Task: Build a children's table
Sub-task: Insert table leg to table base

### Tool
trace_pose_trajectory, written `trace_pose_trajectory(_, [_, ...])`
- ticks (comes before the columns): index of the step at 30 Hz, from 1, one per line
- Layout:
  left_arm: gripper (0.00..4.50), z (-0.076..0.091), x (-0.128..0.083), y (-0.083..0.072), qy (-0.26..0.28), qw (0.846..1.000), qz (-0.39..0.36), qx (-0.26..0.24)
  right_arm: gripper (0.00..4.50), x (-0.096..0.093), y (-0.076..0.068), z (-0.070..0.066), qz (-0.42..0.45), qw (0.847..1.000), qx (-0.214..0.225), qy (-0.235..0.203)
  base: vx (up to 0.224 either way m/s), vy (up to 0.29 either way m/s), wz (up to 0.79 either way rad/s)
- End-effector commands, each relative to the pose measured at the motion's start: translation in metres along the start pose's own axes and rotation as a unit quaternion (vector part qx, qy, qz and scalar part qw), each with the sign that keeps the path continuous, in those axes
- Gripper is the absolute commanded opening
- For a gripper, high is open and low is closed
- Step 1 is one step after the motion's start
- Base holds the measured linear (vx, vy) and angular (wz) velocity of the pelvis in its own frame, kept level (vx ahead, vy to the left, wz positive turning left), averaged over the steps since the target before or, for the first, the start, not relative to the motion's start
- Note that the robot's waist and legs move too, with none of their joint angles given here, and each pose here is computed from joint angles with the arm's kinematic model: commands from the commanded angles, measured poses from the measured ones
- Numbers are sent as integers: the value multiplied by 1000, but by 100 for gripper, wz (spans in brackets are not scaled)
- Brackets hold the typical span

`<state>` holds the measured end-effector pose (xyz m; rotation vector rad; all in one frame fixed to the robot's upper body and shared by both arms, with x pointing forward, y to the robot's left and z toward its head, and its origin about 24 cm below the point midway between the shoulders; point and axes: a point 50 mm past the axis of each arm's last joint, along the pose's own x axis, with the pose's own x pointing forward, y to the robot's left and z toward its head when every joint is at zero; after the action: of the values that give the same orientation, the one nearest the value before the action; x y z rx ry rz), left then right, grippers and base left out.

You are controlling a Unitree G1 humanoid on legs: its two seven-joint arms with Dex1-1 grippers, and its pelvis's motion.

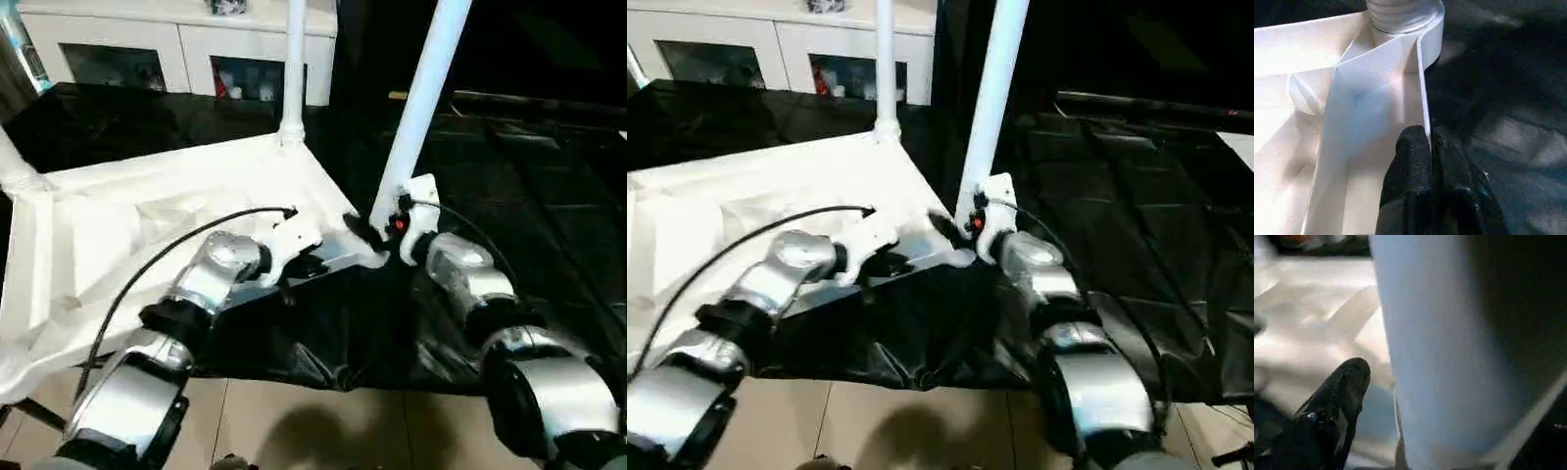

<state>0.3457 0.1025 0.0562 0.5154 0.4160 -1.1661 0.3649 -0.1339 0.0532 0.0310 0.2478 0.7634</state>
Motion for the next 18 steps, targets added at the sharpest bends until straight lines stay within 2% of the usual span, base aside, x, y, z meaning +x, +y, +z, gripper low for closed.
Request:
trace_pose_trajectory(1, [0,15,7,-12,-24,997,-61,52,390,-1,10,-5,71,996,-33,30,0,0,0])
trace_pose_trajectory(8, [0,7,-4,-15,-24,991,-113,65,390,-22,10,-9,168,982,-61,66,0,0,0])
trace_pose_trajectory(13, [0,3,-9,-16,-19,987,-139,72,390,-31,11,-12,204,972,-76,91,0,0,0])
trace_pose_trajectory(18, [0,-1,-14,-14,-6,985,-154,79,355,-37,12,-17,223,963,-93,118,0,0,0])
